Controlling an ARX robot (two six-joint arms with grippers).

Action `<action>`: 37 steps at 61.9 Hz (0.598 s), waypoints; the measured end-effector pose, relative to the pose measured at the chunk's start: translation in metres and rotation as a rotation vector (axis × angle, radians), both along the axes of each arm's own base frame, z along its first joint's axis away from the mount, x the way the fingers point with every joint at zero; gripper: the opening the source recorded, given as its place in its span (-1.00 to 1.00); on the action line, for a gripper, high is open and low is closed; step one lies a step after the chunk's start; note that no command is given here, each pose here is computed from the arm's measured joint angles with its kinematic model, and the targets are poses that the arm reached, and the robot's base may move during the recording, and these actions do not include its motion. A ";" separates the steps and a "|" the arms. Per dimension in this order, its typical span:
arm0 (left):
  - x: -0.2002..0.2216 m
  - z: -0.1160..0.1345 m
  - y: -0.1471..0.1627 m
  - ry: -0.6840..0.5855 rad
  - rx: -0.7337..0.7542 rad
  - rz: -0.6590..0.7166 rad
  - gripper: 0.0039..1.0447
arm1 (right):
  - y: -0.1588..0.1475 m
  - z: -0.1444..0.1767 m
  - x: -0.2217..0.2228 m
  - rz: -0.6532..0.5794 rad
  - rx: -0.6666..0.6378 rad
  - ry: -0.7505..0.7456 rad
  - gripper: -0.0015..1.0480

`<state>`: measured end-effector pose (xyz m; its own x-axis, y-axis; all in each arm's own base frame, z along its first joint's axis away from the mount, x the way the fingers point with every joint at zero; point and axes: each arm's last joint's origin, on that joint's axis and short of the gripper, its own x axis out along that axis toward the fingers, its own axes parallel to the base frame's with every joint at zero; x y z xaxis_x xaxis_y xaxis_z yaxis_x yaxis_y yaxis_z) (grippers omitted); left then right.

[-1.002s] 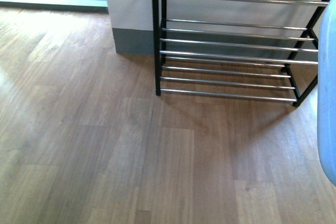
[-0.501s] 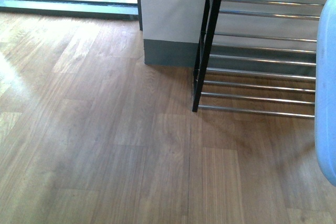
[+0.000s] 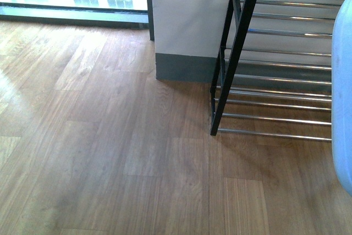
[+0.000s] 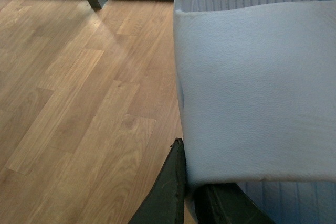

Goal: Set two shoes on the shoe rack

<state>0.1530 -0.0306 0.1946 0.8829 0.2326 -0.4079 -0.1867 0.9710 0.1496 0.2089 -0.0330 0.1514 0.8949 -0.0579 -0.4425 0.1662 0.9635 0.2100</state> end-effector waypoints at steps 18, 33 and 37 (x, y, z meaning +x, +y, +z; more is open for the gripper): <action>0.000 -0.001 0.000 0.002 0.001 0.000 -0.97 | 0.000 0.000 0.000 -0.001 0.000 0.002 -0.97; 0.000 -0.001 0.000 0.002 0.001 0.000 -0.97 | 0.000 0.000 0.000 -0.001 0.000 0.002 -0.97; 0.000 -0.001 0.000 0.002 0.001 0.000 -0.97 | 0.000 0.000 0.000 0.000 0.000 0.002 -0.97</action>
